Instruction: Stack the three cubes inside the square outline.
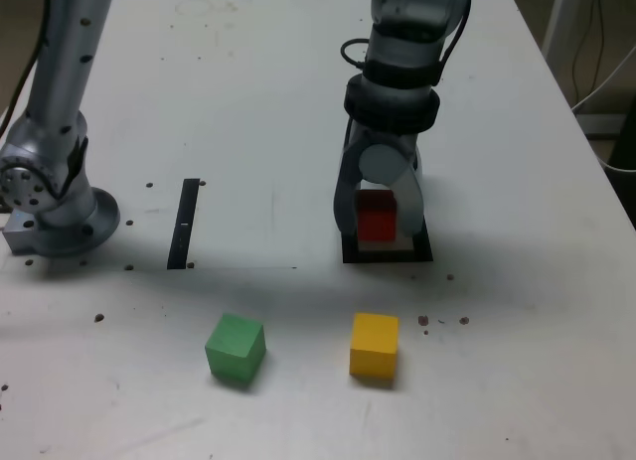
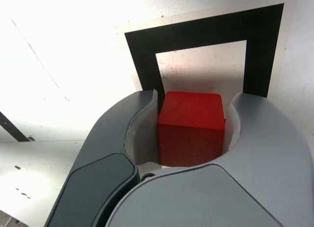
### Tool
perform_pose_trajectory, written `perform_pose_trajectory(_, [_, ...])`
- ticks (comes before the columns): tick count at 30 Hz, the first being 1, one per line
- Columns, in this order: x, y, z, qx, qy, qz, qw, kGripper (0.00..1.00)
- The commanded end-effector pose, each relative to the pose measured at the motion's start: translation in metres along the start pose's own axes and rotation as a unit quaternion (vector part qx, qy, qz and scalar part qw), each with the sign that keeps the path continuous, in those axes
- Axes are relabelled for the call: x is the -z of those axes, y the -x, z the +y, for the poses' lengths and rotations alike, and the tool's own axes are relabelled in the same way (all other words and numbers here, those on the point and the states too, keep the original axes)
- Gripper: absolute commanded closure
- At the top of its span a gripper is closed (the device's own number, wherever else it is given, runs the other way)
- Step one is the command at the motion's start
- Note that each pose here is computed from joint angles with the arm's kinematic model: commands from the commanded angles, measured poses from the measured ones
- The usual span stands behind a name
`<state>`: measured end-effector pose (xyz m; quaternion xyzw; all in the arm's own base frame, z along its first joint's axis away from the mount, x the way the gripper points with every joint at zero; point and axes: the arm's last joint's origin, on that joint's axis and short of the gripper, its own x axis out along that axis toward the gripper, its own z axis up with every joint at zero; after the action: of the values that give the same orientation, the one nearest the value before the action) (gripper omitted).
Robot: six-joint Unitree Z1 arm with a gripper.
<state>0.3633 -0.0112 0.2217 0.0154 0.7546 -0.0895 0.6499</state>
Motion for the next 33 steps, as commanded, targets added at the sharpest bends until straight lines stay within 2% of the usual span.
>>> perform_pose_trajectory(1, [-0.002,-0.003,0.0,-0.002,0.0,0.002,1.0,0.52])
perform_pose_trajectory(6, [-0.004,-0.005,0.001,-0.005,0.001,0.001,1.0,0.5])
perform_pose_trajectory(8, [-0.005,-0.005,0.001,-0.006,0.001,0.0,1.0,0.4])
perform_pose_trajectory(12, [-0.005,-0.006,0.002,-0.007,0.002,0.001,1.0,0.12])
perform_pose_trajectory(15, [-0.004,-0.006,0.002,-0.007,0.002,0.002,1.0,0.01])
perform_pose_trajectory(26, [0.001,0.0,0.001,-0.009,0.001,-0.003,0.9999,0.0])
perform_pose_trajectory(33, [0.016,0.018,-0.005,-0.024,0.007,-0.013,0.9996,0.01])
